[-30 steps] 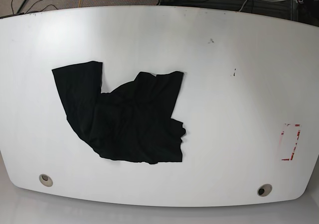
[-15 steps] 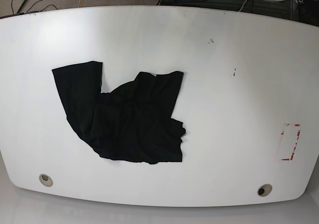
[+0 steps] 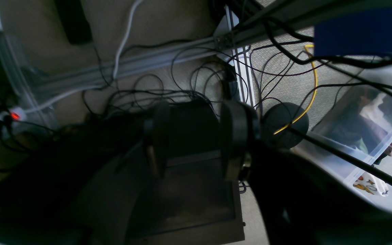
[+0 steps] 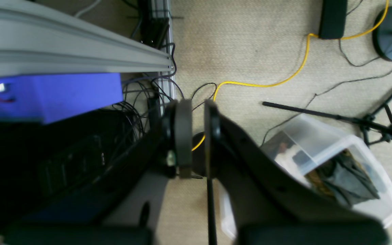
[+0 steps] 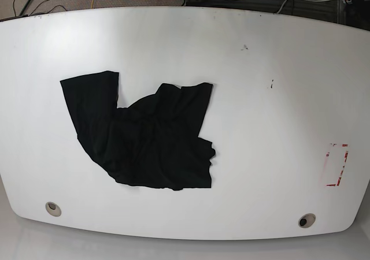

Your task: Layout the t-shirt on the table in an organized manner, then fold the t-shirt properly

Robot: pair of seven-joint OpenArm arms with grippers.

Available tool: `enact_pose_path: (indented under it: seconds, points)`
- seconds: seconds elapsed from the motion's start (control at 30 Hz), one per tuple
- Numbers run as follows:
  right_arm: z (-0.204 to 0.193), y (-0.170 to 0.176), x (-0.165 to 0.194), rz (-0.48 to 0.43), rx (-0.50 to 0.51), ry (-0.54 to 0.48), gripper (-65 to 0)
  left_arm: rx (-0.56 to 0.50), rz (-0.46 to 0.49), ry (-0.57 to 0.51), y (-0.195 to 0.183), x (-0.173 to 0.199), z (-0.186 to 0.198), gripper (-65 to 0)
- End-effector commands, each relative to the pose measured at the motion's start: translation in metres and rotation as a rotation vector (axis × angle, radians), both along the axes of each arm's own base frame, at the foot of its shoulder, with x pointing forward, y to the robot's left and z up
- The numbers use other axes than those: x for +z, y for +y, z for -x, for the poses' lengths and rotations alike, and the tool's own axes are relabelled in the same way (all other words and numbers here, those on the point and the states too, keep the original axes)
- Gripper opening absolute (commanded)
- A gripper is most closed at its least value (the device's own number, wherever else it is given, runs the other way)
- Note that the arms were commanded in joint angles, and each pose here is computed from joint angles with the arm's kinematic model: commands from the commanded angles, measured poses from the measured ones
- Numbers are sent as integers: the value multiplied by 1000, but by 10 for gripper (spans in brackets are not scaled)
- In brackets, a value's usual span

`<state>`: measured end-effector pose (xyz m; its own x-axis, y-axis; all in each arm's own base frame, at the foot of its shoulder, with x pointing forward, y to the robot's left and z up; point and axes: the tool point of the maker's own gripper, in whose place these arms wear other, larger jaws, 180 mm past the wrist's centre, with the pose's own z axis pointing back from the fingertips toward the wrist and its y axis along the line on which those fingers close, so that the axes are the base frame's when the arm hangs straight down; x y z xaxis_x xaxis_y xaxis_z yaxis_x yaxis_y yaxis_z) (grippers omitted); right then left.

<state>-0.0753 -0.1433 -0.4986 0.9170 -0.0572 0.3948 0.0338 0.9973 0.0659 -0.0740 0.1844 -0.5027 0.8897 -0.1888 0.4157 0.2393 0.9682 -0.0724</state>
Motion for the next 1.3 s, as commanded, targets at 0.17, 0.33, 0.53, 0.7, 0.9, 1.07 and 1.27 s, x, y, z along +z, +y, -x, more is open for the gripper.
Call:
enact_pose_path:
  seconds: [0.17, 0.33, 0.53, 0.7, 0.9, 1.07, 1.27]
  points:
    - [-12, -1, 46, 11, 23, -85, -595, 6, -29, -62, 14, 38, -5, -425]
    - [-25, 0, 72, 17, 37, -139, -595, -1, -45, -108, 19, 58, -16, -425]
    - [-41, 2, 102, 24, 54, -202, -595, -12, -55, -158, 20, 85, -27, -425]
    - [-61, 3, 122, 29, 67, -268, -595, 39, -40, -231, 24, 109, -49, -425]
    - [-81, 3, 126, 31, 68, -328, -595, 101, -19, -308, 29, 127, -72, -425]
    - [-97, 3, 126, 34, 70, -371, -595, 122, 8, -370, 25, 138, -92, -425]
    - [-128, 3, 130, 38, 69, -455, -595, 126, 38, -466, 18, 142, -128, -425]
